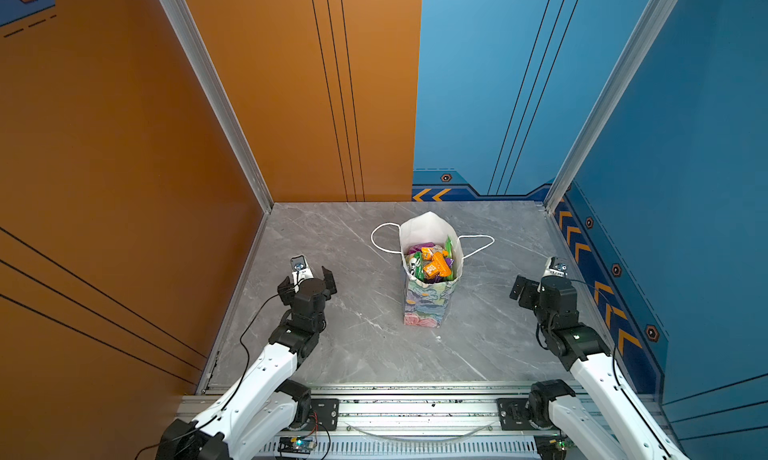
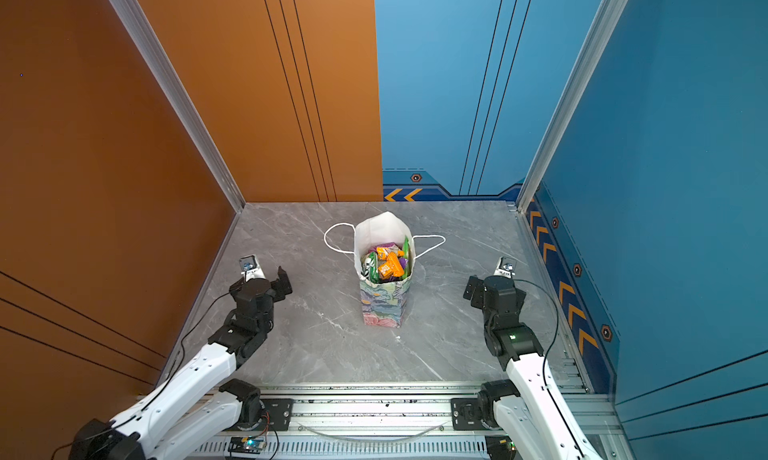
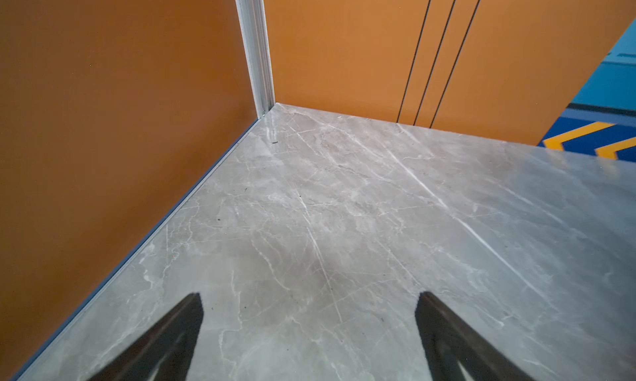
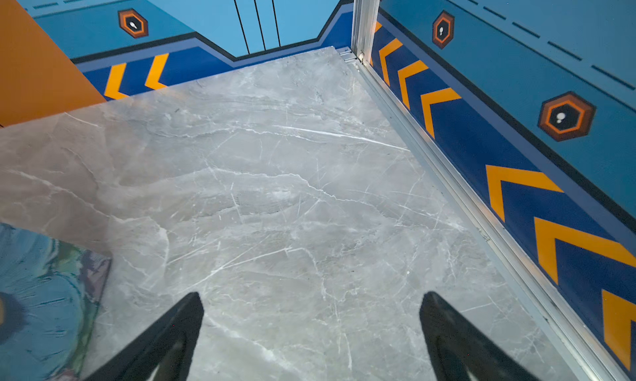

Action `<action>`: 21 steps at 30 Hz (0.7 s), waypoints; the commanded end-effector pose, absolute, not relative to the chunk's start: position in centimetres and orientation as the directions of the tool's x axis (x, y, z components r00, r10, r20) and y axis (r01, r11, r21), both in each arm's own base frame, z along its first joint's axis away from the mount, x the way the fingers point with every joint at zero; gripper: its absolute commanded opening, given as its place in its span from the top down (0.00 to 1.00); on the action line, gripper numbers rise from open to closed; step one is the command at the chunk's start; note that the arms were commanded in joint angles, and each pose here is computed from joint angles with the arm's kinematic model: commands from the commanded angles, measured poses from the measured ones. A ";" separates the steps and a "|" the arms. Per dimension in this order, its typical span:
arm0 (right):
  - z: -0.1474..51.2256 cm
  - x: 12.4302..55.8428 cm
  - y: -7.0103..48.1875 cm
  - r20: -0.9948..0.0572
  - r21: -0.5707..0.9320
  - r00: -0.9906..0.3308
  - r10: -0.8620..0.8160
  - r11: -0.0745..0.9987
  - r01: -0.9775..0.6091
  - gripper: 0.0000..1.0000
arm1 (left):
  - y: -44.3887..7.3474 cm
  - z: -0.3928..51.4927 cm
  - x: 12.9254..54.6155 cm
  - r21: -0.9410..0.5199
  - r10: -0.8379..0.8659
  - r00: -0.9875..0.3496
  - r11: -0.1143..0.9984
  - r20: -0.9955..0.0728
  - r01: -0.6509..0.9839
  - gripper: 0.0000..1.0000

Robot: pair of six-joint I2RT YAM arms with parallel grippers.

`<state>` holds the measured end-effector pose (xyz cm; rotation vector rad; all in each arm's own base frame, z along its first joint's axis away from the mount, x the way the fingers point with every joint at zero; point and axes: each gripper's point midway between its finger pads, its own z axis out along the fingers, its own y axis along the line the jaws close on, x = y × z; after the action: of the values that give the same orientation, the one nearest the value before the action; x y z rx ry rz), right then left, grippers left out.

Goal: Place the snacks into the paper bag

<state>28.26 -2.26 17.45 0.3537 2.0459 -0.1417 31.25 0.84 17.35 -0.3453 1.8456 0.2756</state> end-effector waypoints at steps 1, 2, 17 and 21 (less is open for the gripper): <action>18.0 29.4 -3.1 -0.914 0.010 -0.380 0.141 0.945 0.326 0.00 | 1.9 17.3 31.9 0.064 -0.039 -0.238 0.909 -0.970 -0.411 0.02; 17.3 29.6 -3.1 -0.912 0.005 -0.387 0.138 0.945 0.326 0.00 | 1.8 17.2 32.2 0.081 -0.025 -0.254 0.913 -0.967 -0.400 0.02; 14.3 32.0 -1.5 -0.941 -0.027 -0.332 0.059 0.968 0.248 0.00 | -0.6 12.4 36.4 0.258 0.204 -0.230 0.937 -0.951 -0.236 0.02; 12.4 33.6 -2.3 -0.944 -0.041 -0.326 0.053 0.960 0.275 0.00 | 0.5 12.2 36.8 0.223 0.167 -0.212 0.935 -0.963 -0.277 0.02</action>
<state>32.32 -1.57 11.99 0.2320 1.9714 -0.1982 35.98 0.33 9.24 -0.0463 1.8503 0.4531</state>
